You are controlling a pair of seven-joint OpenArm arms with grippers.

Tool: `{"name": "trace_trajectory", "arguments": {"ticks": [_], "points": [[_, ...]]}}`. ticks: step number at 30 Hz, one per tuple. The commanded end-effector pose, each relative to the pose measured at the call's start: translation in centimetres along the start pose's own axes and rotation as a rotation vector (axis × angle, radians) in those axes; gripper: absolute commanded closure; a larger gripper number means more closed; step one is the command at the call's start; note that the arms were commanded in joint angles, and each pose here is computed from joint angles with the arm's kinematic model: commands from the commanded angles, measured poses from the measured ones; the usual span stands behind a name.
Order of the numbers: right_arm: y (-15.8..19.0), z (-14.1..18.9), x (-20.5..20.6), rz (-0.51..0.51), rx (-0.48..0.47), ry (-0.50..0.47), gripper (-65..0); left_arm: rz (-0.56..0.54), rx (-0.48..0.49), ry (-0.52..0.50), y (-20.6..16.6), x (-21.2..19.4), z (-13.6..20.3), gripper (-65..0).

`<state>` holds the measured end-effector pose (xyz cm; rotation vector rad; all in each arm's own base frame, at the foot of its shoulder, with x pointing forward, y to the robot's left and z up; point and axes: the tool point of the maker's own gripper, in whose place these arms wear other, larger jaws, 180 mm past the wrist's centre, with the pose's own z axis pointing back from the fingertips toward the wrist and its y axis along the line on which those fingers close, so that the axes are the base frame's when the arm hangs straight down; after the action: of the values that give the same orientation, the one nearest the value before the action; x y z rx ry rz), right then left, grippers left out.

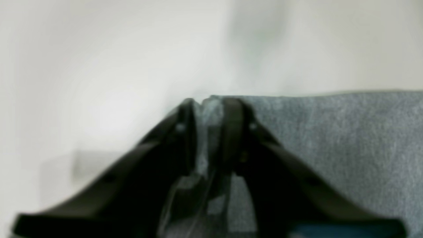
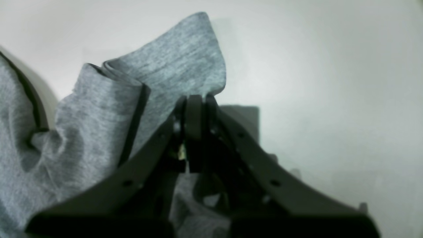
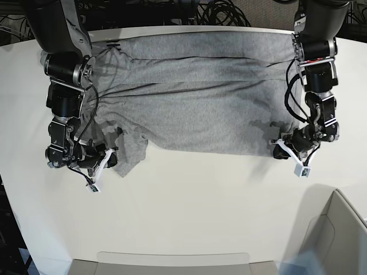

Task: Fold the T-shirt properly
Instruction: 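Pinch the hem corners with both grippers, then lift the hem with both grippers and fold it over toward the collar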

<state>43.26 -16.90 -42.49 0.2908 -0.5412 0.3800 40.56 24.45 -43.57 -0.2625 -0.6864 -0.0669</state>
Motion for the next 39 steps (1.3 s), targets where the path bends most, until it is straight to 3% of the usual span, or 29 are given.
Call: {"name": "trace_trajectory", "arguments": {"ticks": [1, 4, 13, 23, 32, 39], "points": [[-0.5, 0.4, -0.2, 0.041, -0.020, 0.063, -0.9, -0.014, 0.010, 0.082, 0.2, -1.5, 0.0, -6.4], [-0.8, 0.8, 0.9, 0.048, -0.029, 0.044, -0.8, -0.016, 0.014, 0.091, 0.4, -1.6, 0.1, -0.8], [-1.3, 2.2, 6.1, 0.074, -0.046, -0.086, -0.8, 0.079, 0.040, 0.021, 2.3, -0.4, 1.2, 0.0], [-1.8, 4.2, 11.2, 0.094, -0.072, -0.215, 0.0, 0.072, 0.039, -0.030, 2.3, 2.4, 1.5, 0.0], [-2.4, 4.6, 11.7, 0.080, -0.090, -0.246, 0.0, 0.133, 0.061, -0.055, 3.9, 3.1, 2.6, 0.0], [-2.9, 6.4, 13.4, 0.120, -0.137, -0.300, 0.0, 0.116, 0.088, -0.072, 5.0, 3.8, 3.7, 0.0]]}}
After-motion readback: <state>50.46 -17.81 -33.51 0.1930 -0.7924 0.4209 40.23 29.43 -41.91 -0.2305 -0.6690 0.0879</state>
